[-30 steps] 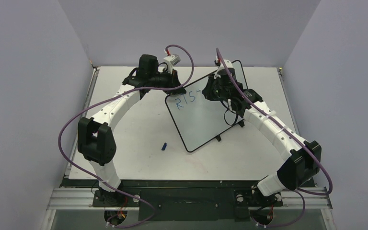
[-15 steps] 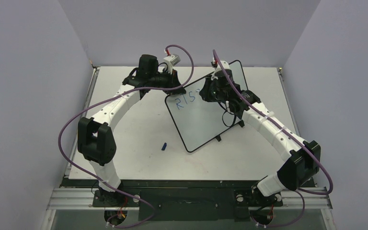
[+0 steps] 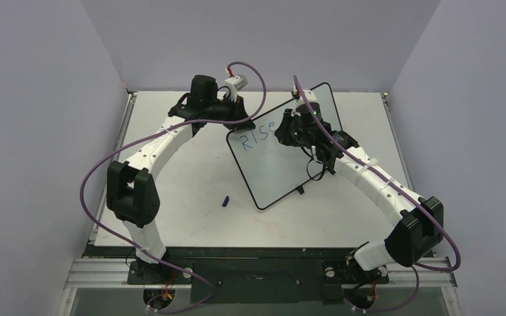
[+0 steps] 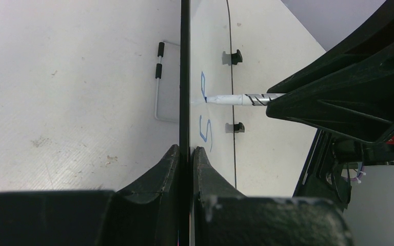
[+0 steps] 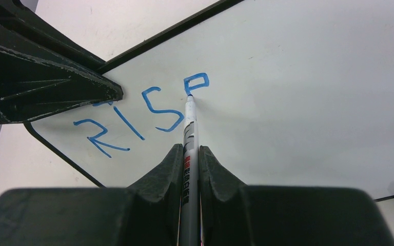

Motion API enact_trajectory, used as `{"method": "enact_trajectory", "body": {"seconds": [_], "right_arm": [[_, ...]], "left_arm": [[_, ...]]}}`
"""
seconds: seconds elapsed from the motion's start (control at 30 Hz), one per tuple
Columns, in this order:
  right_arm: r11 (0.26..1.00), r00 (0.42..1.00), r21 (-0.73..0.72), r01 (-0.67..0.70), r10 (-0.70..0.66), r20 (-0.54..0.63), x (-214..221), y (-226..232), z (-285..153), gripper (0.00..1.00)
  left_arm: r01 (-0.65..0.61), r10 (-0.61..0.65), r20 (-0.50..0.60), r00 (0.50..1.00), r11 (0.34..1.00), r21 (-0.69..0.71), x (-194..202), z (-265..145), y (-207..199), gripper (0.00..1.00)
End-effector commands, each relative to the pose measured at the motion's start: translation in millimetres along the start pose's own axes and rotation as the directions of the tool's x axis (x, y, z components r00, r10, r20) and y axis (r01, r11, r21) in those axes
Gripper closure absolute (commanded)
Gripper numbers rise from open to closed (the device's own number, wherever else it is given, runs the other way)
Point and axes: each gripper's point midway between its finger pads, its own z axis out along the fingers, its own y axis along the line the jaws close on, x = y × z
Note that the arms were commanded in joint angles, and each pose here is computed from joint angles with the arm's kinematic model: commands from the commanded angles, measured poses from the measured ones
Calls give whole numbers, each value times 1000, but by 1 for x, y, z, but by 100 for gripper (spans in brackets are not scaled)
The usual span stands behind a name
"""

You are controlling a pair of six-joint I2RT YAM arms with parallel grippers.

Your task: Write a sentence on the whiteboard

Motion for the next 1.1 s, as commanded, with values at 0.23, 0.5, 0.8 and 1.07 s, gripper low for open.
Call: {"method": "enact_trajectory", "body": {"seconds": [0.23, 0.5, 0.8, 1.07], "right_arm": [[998, 1000, 65, -2, 4, -27, 13, -21, 0, 100], [994, 1000, 107, -6, 7, -14, 5, -32, -2, 100], [992, 1000, 127, -5, 6, -8, 1, -39, -3, 100], [992, 997, 123, 6, -15, 74, -40, -33, -24, 100]], "left_arm": [[-175, 170, 96, 981, 983, 47, -32, -12, -28, 100], [-177, 172, 97, 980, 983, 43, -33, -13, -28, 100], [-181, 176, 101, 979, 983, 38, -34, -15, -28, 100], [-180, 176, 97, 980, 983, 30, -32, -15, -26, 100]]}}
